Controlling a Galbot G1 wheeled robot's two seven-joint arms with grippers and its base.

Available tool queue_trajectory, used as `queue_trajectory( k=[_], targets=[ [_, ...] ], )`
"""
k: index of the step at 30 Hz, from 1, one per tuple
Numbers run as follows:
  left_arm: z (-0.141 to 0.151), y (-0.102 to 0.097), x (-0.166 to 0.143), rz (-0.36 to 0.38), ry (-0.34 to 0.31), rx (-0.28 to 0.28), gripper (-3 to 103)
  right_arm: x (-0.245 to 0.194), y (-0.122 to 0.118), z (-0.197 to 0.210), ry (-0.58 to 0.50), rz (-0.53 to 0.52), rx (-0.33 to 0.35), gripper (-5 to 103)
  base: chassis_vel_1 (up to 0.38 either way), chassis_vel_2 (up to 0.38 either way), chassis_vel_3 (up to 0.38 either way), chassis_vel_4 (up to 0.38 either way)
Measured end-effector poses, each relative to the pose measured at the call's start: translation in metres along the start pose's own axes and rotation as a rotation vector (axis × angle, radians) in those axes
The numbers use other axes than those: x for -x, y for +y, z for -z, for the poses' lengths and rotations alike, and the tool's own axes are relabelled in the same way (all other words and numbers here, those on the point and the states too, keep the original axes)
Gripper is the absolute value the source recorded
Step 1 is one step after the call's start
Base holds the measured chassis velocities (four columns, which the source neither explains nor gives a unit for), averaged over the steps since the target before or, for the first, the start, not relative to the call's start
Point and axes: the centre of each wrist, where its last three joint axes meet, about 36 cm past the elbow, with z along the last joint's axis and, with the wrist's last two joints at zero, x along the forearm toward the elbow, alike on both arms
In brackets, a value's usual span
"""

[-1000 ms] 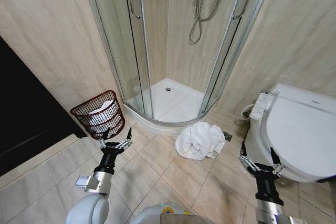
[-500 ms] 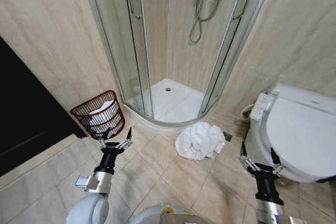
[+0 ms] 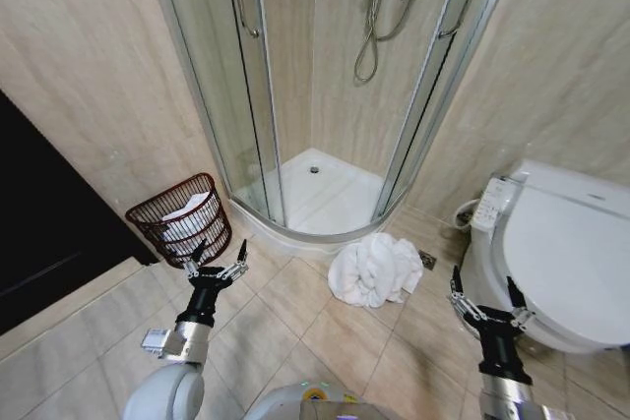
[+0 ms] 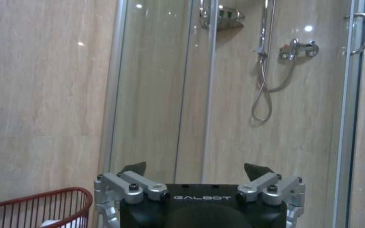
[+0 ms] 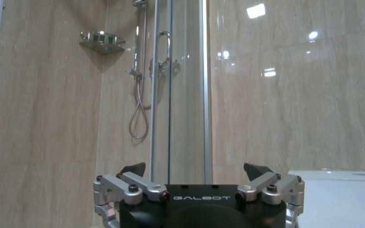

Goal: Discard the used towel into the hamper.

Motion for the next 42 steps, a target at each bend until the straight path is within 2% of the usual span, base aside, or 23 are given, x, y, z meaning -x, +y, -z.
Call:
queue_trajectory(
  k=[39, 42],
  targets=[
    [0.0000, 0.0000, 0.0000, 0.000, 0.000, 0.000, 100, 0.0005, 0.0002, -0.0002, 0.001, 0.000, 0.001, 100, -0.003, 0.004, 0.004, -0.003],
    [0.0000, 0.0000, 0.0000, 0.000, 0.000, 0.000, 100, 0.0068, 0.0041, -0.0064, 0.031, 0.016, 0.005, 100, 0.000, 0.000, 0.000, 0.000]
  ],
)
